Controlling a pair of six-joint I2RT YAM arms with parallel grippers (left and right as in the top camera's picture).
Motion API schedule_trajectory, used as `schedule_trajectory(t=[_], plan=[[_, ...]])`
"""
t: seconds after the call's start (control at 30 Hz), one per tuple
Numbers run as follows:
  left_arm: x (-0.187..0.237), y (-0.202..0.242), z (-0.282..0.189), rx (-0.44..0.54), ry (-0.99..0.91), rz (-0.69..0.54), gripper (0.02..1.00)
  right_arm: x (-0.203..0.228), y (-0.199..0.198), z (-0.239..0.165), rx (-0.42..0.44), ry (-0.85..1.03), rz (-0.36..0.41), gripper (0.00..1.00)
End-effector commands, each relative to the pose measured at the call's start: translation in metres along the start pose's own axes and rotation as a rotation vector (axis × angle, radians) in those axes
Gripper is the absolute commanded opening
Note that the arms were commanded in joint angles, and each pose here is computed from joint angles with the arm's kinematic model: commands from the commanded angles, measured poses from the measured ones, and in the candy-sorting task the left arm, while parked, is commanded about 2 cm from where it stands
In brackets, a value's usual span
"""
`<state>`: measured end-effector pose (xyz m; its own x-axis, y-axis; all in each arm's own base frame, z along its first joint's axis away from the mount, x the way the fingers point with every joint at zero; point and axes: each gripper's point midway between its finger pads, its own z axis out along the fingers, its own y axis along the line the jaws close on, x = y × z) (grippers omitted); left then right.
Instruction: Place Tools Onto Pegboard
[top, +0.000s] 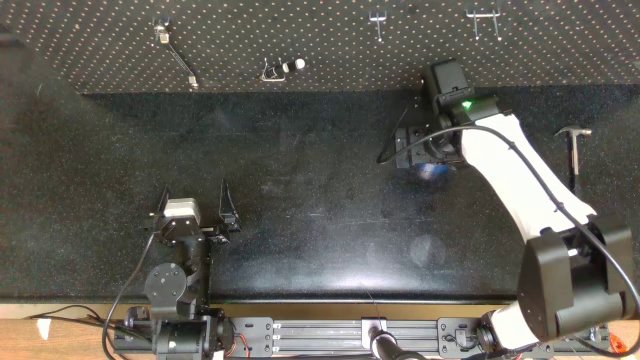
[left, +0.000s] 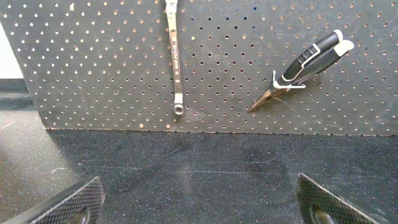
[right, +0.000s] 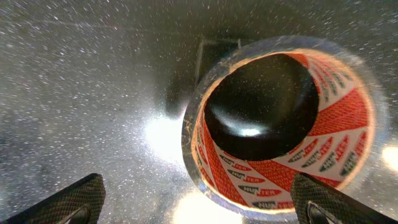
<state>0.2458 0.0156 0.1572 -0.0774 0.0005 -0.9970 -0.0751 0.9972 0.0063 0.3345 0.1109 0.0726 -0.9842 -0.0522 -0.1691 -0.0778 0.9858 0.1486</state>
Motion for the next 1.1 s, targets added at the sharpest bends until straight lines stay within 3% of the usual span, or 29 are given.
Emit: schedule_trajectory(t=[0.03, 0.23, 0.3, 0.33, 0.37, 0.47, 0.6, 0.7, 0.77, 0.93, 1.0, 1.1], plan=[[0.001, -0.003, 0.000, 0.014, -0.001, 0.013, 0.996, -0.001, 0.009, 0.008, 0.020, 0.016, -0.073, 0.974], [0.001, -0.003, 0.000, 0.014, -0.001, 0.013, 0.996, 0.004, 0.010, 0.020, 0.035, 0.050, -0.118, 0.941], [0.001, -0.003, 0.000, 0.014, -0.001, 0.013, 0.996, 0.005, 0.008, 0.020, 0.045, 0.054, -0.118, 0.691], [0.001, -0.003, 0.000, 0.014, -0.001, 0.013, 0.996, 0.006, 0.006, 0.020, 0.055, 0.058, -0.118, 0.612], [0.001, -0.003, 0.000, 0.014, -0.001, 0.013, 0.996, 0.007, 0.005, 0.020, 0.063, 0.062, -0.118, 0.432], [0.001, -0.003, 0.000, 0.014, -0.001, 0.013, 0.996, 0.010, 0.000, 0.019, 0.085, 0.077, -0.137, 0.080], [0.001, -0.003, 0.000, 0.014, -0.001, 0.013, 0.996, 0.006, 0.001, 0.017, 0.082, 0.059, -0.149, 0.075], [0.001, -0.003, 0.000, 0.014, -0.001, 0.013, 0.998, -0.011, 0.008, -0.008, 0.062, -0.058, -0.155, 0.075], [0.001, -0.003, 0.000, 0.014, -0.001, 0.013, 0.996, -0.029, 0.021, -0.047, 0.028, -0.214, -0.164, 0.075], [0.001, -0.003, 0.000, 0.013, -0.001, 0.013, 0.996, -0.056, 0.074, -0.188, -0.119, -0.720, -0.254, 0.075], [0.001, -0.003, 0.000, 0.014, -0.001, 0.013, 0.996, -0.061, 0.094, -0.217, -0.163, -0.839, -0.286, 0.075], [0.001, -0.003, 0.000, 0.014, -0.001, 0.013, 0.996, -0.066, 0.124, -0.233, -0.193, -0.939, -0.254, 0.075]])
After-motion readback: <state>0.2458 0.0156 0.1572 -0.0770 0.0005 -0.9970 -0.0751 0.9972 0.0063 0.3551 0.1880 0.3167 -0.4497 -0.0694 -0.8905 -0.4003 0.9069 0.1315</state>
